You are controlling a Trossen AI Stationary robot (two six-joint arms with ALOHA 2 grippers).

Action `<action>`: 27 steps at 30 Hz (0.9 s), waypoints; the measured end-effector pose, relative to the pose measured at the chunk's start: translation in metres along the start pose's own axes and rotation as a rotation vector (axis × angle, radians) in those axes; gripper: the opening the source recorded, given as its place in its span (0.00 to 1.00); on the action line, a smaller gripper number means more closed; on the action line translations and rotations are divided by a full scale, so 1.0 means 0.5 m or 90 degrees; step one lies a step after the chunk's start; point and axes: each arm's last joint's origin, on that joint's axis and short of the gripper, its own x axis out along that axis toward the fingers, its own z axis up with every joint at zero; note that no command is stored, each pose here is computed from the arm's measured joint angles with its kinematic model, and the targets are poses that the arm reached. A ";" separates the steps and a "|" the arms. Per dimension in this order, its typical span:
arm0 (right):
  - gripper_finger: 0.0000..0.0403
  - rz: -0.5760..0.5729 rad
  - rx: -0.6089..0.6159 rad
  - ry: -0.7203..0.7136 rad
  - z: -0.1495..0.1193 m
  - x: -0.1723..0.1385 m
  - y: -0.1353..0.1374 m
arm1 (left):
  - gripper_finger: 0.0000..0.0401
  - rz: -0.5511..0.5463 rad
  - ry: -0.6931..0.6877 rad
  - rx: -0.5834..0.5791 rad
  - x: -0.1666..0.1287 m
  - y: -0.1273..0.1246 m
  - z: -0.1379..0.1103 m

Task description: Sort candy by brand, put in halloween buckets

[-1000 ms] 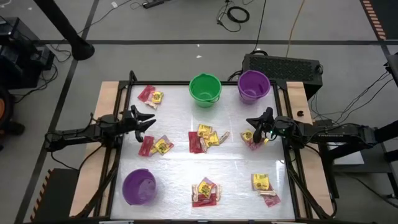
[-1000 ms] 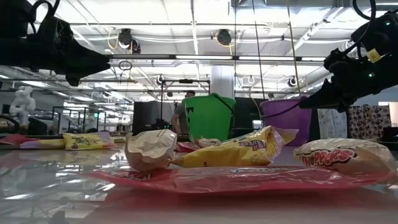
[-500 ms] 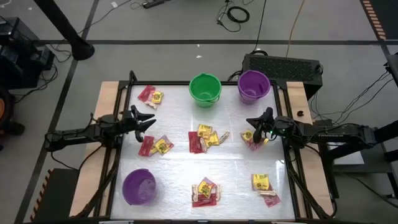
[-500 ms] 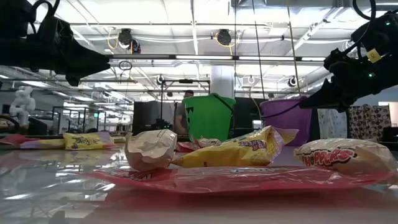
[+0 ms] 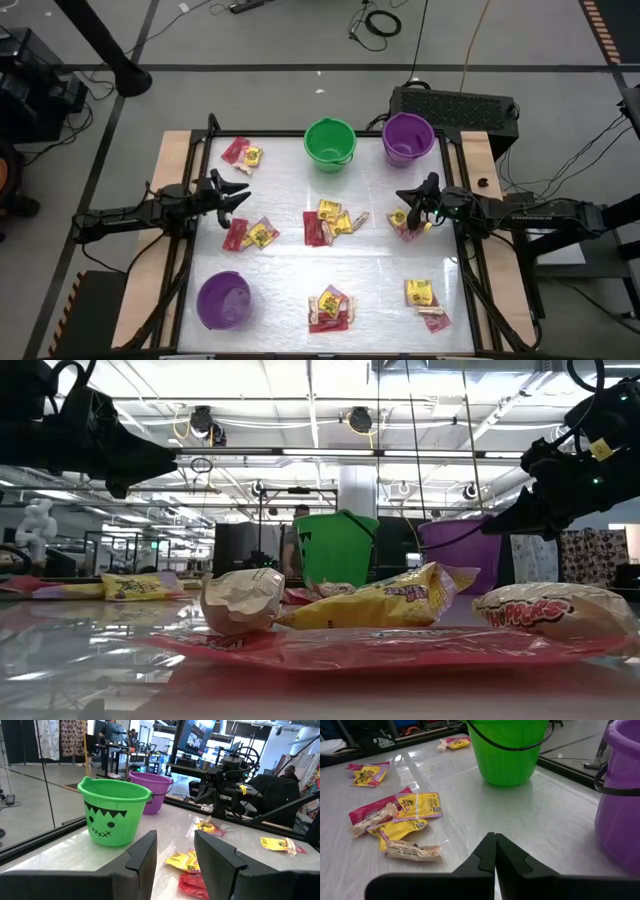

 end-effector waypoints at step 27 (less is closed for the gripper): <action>0.00 0.199 0.347 -0.209 0.081 -0.014 0.024 | 0.35 -0.009 0.002 -0.093 0.000 -0.001 0.000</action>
